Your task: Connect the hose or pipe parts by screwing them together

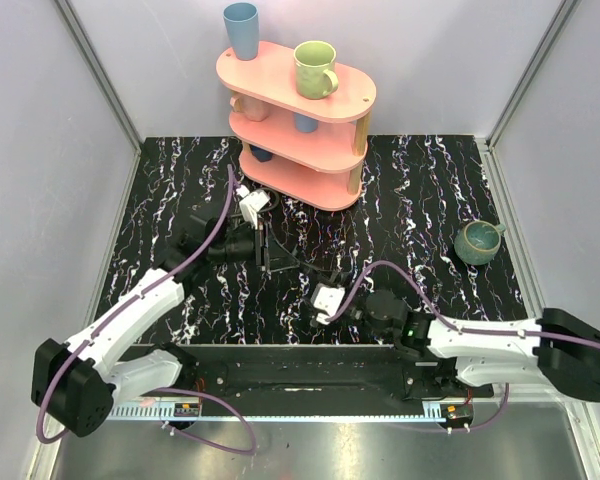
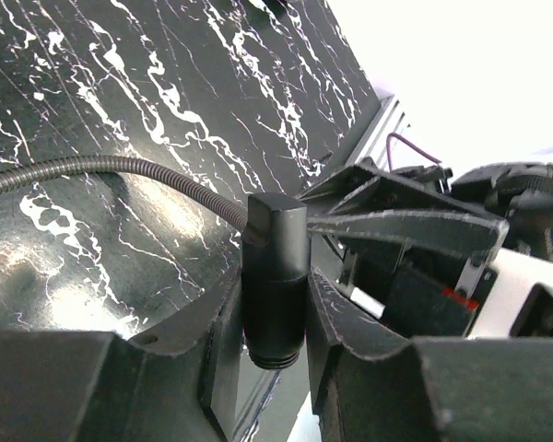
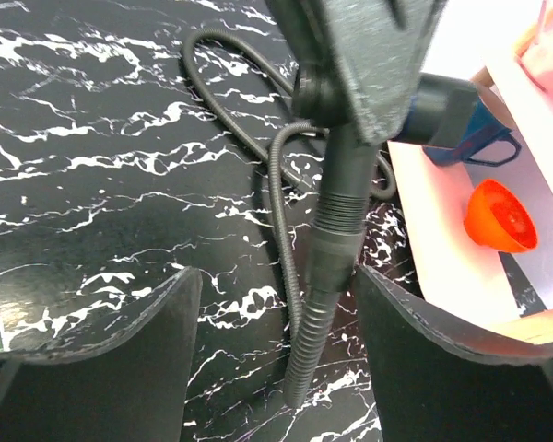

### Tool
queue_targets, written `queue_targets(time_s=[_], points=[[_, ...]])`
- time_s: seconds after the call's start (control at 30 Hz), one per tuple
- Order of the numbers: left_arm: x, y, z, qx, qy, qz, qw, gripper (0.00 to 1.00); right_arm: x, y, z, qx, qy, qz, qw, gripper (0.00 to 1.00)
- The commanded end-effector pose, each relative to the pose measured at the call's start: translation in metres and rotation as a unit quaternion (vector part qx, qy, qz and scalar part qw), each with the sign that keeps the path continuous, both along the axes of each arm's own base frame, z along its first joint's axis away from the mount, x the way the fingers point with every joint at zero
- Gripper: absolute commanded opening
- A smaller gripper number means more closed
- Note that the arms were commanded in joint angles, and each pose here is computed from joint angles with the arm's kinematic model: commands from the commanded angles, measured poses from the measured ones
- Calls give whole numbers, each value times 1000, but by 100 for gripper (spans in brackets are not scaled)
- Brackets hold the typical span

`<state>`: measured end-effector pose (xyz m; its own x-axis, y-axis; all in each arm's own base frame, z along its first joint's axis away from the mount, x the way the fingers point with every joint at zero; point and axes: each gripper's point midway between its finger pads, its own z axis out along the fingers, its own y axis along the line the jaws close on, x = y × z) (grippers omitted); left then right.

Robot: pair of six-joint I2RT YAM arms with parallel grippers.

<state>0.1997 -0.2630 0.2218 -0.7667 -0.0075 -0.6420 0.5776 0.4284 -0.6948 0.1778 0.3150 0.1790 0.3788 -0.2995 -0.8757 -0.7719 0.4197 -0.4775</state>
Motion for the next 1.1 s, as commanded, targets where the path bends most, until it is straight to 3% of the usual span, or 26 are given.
queue_targets(time_s=[0.0, 0.2, 0.5, 0.6, 0.63, 0.77, 0.8, 0.87, 0.9, 0.93, 1.07], points=[[11, -5, 27, -13, 20, 35, 999, 0, 16, 1, 29, 40, -68, -71, 994, 74], [9, -8, 23, -5, 63, 41, 997, 0, 41, -3, 34, 38, -126, -153, 979, 68], [7, -10, 25, -13, 84, 43, 995, 0, 41, 22, 29, 21, -126, -125, 984, 66], [4, -11, 23, -19, 94, 38, 995, 0, 39, 30, 27, 13, -125, -112, 986, 51], [1, -11, 22, -21, 93, 31, 995, 0, 39, 31, 31, 20, -122, -110, 986, 28], [-10, -12, 37, -37, 8, -30, 999, 0, 34, 28, 44, 55, -96, -97, 989, 0], [-12, -12, 41, -39, -25, -48, 998, 0, 33, 28, 33, 28, -81, -84, 993, 0], [-19, -7, 40, -29, -107, -80, 991, 0, 17, 39, 54, 54, -40, -7, 998, 0], [-21, -6, 39, -24, -136, -89, 986, 0, 11, 39, 41, 25, -6, 23, 999, 0], [-24, -5, 33, -12, -185, -113, 976, 0, 1, 42, 59, 50, 20, 89, 995, 0], [-35, 0, 23, -2, -265, -157, 951, 0, -17, 30, 55, 10, 107, 199, 974, 0]])
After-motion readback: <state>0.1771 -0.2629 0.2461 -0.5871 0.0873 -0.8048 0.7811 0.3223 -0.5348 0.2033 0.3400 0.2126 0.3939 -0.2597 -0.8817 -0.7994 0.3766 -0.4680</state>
